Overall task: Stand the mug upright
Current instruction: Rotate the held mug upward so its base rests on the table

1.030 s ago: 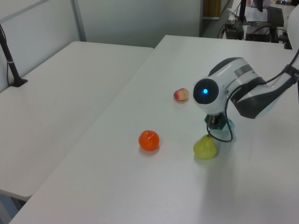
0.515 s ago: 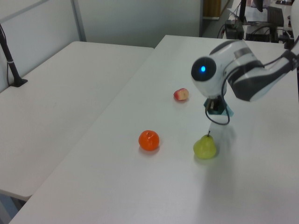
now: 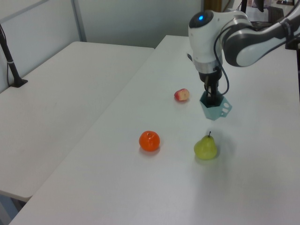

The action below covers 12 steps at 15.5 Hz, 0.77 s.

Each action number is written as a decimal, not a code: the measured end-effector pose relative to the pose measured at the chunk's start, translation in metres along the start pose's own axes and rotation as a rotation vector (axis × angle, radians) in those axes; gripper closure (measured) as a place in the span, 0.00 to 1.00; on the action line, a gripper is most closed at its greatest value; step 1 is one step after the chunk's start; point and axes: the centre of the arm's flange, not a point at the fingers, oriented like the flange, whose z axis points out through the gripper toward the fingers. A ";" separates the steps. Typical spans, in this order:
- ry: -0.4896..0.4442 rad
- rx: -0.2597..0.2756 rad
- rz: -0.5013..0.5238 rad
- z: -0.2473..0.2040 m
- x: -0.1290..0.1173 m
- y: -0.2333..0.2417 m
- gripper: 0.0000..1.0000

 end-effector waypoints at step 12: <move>0.024 0.252 -0.228 0.065 0.027 0.042 0.85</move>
